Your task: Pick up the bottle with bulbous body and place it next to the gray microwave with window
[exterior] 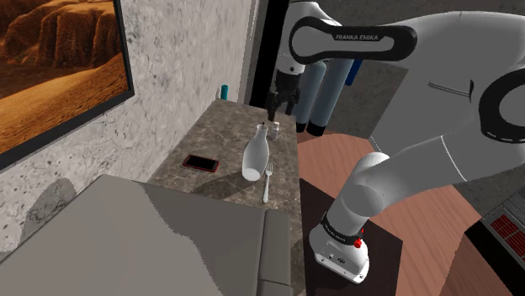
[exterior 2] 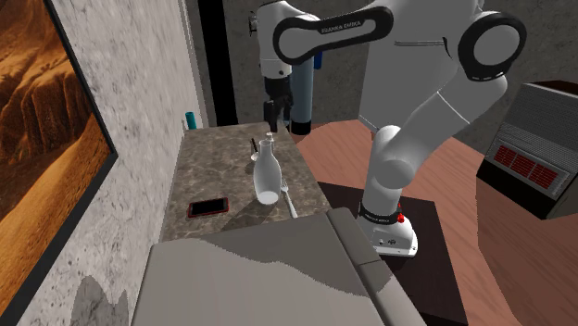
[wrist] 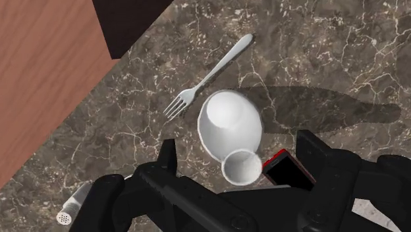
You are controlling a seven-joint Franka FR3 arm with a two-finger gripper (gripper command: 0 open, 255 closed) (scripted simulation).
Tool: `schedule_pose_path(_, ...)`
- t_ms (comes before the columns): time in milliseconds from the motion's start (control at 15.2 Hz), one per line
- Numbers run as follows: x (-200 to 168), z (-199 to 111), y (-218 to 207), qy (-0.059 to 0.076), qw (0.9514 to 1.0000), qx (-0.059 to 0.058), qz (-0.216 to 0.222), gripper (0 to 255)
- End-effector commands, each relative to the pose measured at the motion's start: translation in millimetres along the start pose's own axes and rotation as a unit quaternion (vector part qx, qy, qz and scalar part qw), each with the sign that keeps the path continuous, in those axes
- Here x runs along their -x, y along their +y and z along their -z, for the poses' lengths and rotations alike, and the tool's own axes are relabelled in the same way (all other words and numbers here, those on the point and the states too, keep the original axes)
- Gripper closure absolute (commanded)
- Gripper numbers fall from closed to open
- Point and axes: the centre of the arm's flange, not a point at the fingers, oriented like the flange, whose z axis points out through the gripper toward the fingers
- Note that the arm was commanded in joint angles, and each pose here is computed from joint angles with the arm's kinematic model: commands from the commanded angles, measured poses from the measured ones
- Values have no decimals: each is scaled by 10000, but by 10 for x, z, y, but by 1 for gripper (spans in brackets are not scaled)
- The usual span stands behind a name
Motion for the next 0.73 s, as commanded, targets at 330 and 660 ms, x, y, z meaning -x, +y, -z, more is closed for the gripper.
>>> schedule_pose_path(330, -652, -544, -71, -9, 9995, -258, -193, 0)
schedule_pose_path(660, -652, -808, -84, -9, 9995, -258, -193, 0)
